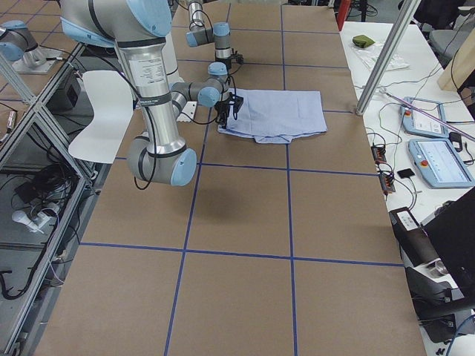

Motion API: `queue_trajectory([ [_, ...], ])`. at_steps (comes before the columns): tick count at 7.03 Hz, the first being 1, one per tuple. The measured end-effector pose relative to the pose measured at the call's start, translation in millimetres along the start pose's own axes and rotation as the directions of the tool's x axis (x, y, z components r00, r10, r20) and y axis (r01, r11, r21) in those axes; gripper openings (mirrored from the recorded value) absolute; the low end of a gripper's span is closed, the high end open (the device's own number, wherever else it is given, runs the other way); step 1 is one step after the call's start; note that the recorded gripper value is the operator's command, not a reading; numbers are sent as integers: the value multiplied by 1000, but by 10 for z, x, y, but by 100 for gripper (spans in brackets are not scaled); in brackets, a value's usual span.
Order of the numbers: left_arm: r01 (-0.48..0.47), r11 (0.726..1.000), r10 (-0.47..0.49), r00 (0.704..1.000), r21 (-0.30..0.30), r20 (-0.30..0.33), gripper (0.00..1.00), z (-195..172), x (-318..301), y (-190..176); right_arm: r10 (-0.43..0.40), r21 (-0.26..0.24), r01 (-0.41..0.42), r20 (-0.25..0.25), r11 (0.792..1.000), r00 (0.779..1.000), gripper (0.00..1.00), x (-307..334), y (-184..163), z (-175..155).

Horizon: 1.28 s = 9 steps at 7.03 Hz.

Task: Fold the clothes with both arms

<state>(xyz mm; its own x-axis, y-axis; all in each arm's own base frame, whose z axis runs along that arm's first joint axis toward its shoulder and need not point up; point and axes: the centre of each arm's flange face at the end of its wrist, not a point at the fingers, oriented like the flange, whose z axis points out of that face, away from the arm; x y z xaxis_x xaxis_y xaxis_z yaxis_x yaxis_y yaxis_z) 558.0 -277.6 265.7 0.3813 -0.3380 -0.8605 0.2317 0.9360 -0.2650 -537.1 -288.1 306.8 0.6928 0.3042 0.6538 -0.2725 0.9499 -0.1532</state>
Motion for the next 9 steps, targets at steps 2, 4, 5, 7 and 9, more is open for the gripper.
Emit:
queue_trajectory([
  [2, -1, 1000, 1, 1000, -1, -5, 0, -22, 13, 6, 2, -1, -2, 12, 1000, 1000, 0, -35, -9, -49],
  [4, -1, 1000, 1, 1000, -3, -8, 0, -40, 23, 12, 2, -4, -2, 13, 1000, 1000, 0, -35, -19, -60],
  [5, -2, 1000, 1, 1000, -4, -10, 0, -47, 26, 14, 2, -12, -2, 14, 1000, 1000, 0, -28, -33, -74],
  [7, -2, 1000, 1, 1000, -4, -12, 0, -62, 26, 12, 4, -41, -3, 21, 999, 1000, 0, -4, -63, -143],
  [9, -7, 1000, 6, 999, -11, -40, 0, -241, 74, 54, 3, -66, -1, 42, 998, 999, 0, 20, -46, -274],
])
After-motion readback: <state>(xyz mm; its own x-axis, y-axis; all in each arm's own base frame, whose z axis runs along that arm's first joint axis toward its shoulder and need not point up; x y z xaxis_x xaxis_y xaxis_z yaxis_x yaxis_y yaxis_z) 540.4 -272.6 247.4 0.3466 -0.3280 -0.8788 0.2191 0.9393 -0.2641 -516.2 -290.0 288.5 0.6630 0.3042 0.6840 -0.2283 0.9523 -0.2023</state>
